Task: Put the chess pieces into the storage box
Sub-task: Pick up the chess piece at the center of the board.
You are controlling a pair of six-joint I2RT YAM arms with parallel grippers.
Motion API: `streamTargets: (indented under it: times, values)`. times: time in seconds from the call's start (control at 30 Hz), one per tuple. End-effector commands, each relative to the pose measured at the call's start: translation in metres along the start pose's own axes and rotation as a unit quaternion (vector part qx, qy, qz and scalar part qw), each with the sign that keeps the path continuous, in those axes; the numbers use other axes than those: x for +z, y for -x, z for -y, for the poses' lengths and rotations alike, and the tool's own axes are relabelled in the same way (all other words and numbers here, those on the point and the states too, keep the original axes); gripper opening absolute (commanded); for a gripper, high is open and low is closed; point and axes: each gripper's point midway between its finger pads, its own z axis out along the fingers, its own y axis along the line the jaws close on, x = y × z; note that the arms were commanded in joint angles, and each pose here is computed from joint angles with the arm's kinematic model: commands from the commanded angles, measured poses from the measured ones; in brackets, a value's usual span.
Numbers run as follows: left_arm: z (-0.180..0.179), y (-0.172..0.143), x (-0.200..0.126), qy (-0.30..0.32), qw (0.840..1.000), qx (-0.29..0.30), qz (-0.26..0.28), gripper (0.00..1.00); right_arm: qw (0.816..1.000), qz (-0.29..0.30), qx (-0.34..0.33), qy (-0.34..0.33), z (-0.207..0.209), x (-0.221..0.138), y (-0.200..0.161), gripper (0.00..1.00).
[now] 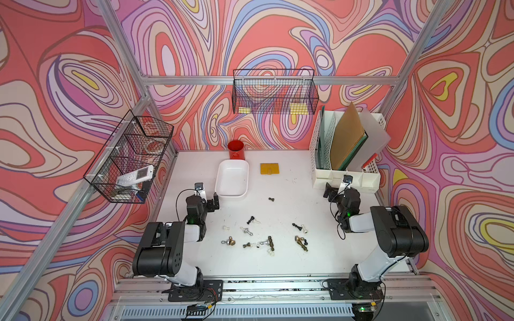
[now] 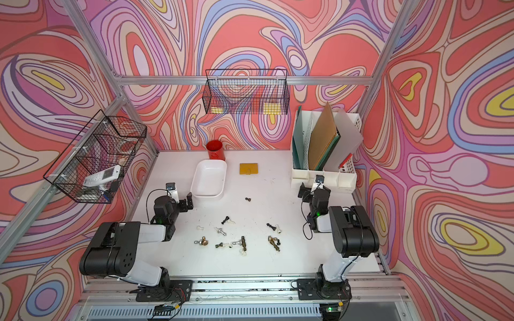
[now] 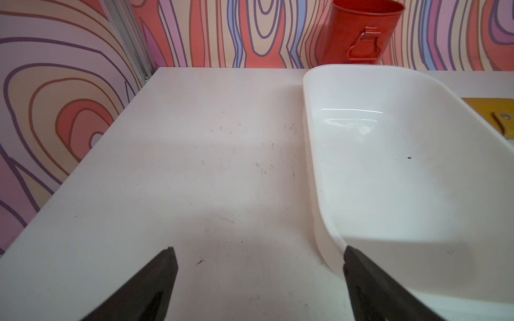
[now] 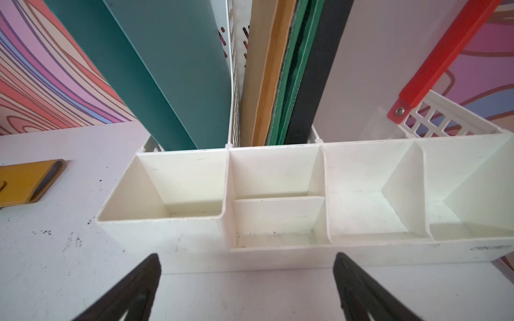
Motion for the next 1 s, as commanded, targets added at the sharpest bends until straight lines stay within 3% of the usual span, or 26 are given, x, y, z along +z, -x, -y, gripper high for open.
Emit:
streamTargets:
  times: [0.0, 0.73, 0.97]
  values:
    - [0.001, 0.004, 0.002, -0.003, 1.000, 0.000, 0.006, 0.99, 1.000, 0.000, -0.003, 0.003, -0.002, 0.000, 0.001, 0.98]
    - [0.001, 0.004, 0.002, -0.004, 1.000, -0.001, 0.005, 0.99, 1.000, -0.001, -0.003, 0.004, -0.002, 0.000, 0.001, 0.98]
    - [-0.017, 0.032, -0.020, 0.063, 0.998, -0.011, 0.007, 0.82, 0.998, -0.045, -0.020, 0.038, -0.017, 0.006, 0.026, 0.89]
